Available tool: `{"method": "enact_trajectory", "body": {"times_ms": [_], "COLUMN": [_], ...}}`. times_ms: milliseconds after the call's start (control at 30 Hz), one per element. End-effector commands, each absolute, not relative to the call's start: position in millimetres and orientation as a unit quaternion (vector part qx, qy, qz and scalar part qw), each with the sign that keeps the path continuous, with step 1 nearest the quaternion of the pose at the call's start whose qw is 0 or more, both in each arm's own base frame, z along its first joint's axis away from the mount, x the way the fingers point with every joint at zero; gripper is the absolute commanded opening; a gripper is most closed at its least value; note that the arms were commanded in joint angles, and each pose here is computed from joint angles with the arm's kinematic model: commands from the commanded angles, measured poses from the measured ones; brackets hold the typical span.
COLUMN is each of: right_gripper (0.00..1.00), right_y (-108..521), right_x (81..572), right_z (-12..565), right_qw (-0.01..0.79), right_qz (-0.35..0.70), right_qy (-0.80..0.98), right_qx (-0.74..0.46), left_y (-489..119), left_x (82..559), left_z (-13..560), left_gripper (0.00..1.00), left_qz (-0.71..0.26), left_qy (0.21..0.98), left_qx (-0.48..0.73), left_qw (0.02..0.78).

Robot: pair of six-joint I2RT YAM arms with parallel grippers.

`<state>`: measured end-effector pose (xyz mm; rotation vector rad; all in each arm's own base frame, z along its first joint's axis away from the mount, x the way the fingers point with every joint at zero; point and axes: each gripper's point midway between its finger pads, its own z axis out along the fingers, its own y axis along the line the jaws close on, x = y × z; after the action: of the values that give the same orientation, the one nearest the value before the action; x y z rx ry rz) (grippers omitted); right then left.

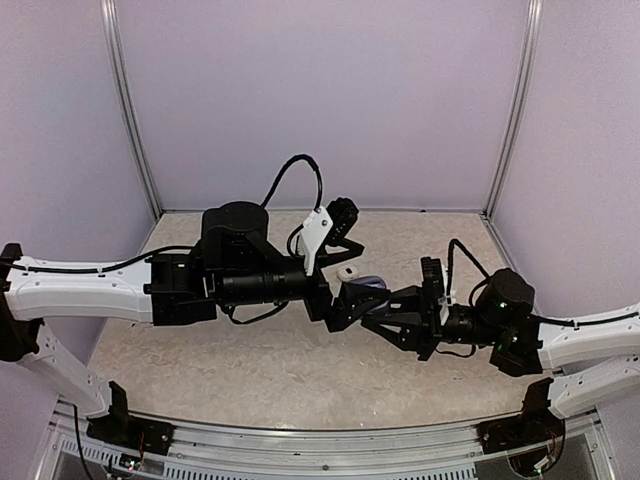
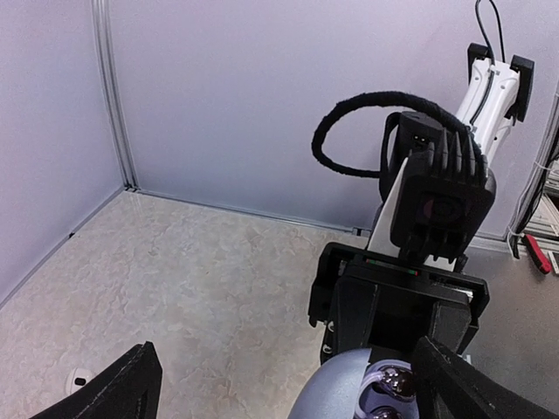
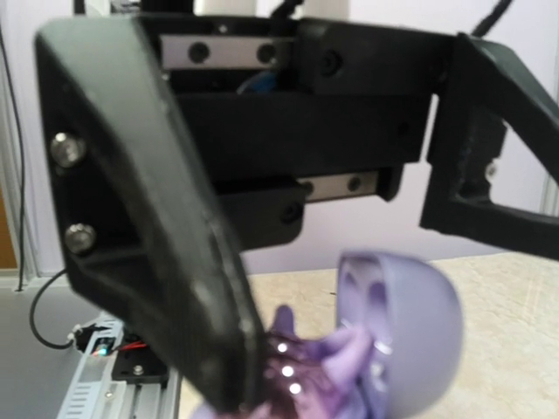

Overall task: Insert the wireless bluetooth earbuds into the charging case
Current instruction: Adjust the right earbud in the right side groove of the charging case.

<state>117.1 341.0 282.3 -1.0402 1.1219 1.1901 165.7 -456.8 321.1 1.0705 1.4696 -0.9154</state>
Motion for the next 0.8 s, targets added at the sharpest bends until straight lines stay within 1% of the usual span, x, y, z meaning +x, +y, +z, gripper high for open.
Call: {"method": "enact_trajectory", "body": {"times_ms": [0, 167, 367, 467, 767], "right_gripper": [0.0, 0.0, 0.0, 0.0, 0.0], "right_y": [327, 326, 328, 330, 333], "right_x": [92, 95, 100, 101, 100], "right_z": [341, 336, 324, 320, 320], "right_qw": [0.607, 0.606, 0.6, 0.596, 0.591], "right_qz": [0.545, 0.542, 0.534, 0.534, 0.536], "right_qy": [0.38, 0.392, 0.412, 0.417, 0.415], "right_qx": [-0.437, -0.431, -0.43, -0.43, -0.437], "left_y": [-456, -458, -446, -441, -427], "left_x": [165, 160, 143, 133, 139], "left_z": [276, 291, 356, 375, 374], "left_gripper": [0.99, 0.99, 0.99, 0.99, 0.99], "left_qz": [-0.352, -0.355, -0.379, -0.388, -0.379], "left_qy": [0.631, 0.614, 0.561, 0.546, 0.564], "left_qx": [0.488, 0.499, 0.491, 0.488, 0.466], "left_qw": [0.49, 0.498, 0.548, 0.561, 0.567]}}
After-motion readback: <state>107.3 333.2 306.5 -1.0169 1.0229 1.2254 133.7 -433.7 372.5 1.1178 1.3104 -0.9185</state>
